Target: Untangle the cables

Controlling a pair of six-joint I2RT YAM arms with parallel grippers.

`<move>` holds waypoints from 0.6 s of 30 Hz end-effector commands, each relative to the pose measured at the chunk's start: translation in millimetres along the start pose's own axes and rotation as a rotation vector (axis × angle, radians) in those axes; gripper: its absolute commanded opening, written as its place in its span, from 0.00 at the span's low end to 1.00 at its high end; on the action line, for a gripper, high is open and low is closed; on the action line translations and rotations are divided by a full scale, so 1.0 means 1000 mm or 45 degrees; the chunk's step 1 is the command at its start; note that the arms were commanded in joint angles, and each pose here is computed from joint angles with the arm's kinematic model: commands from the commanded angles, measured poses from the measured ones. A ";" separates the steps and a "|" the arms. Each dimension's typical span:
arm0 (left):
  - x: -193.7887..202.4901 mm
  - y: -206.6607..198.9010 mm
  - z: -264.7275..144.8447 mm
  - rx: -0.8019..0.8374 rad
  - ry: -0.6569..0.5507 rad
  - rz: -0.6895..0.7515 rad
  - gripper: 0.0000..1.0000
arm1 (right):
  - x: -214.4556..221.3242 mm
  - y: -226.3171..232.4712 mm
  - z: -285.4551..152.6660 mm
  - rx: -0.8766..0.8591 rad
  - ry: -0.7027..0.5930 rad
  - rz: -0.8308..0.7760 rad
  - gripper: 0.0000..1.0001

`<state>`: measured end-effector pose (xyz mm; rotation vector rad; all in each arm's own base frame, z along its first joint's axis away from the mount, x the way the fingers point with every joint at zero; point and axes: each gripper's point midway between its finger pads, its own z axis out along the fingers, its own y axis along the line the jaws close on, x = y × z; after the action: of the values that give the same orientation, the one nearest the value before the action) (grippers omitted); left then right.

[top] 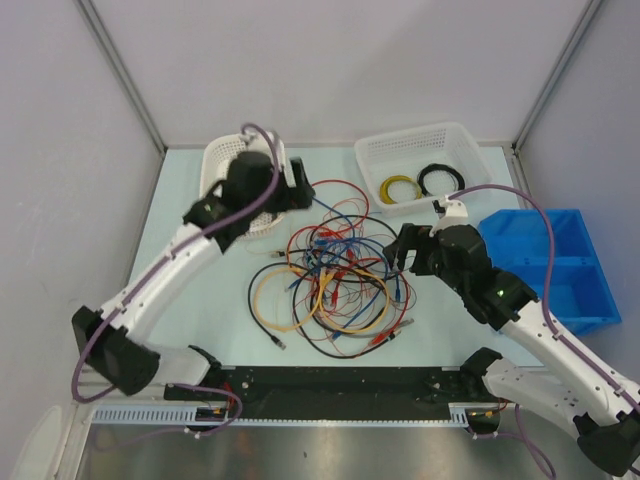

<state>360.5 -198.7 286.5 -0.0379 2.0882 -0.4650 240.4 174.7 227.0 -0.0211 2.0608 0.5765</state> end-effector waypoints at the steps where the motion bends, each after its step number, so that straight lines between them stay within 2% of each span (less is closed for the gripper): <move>1: 0.092 0.004 -0.002 -0.017 0.171 0.047 0.90 | -0.011 0.010 -0.008 -0.032 -0.026 0.029 0.95; 2: 0.104 0.000 -0.009 0.005 0.178 0.039 0.89 | -0.011 0.010 -0.009 -0.031 -0.029 0.032 0.95; 6: 0.157 0.031 -0.017 -0.079 0.281 0.006 0.86 | -0.001 0.005 -0.009 -0.006 -0.006 0.039 0.95; 15: 0.227 0.066 -0.016 -0.174 0.457 -0.015 0.82 | 0.016 0.010 -0.007 0.000 0.024 0.058 0.95; 18: 0.242 0.075 -0.011 -0.207 0.496 0.005 0.78 | 0.015 0.012 -0.007 -0.005 0.017 0.059 0.95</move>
<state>231.7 -176.6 85.2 -0.0083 2.4935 -0.3330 222.4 185.9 217.8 -0.0172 2.0996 0.6085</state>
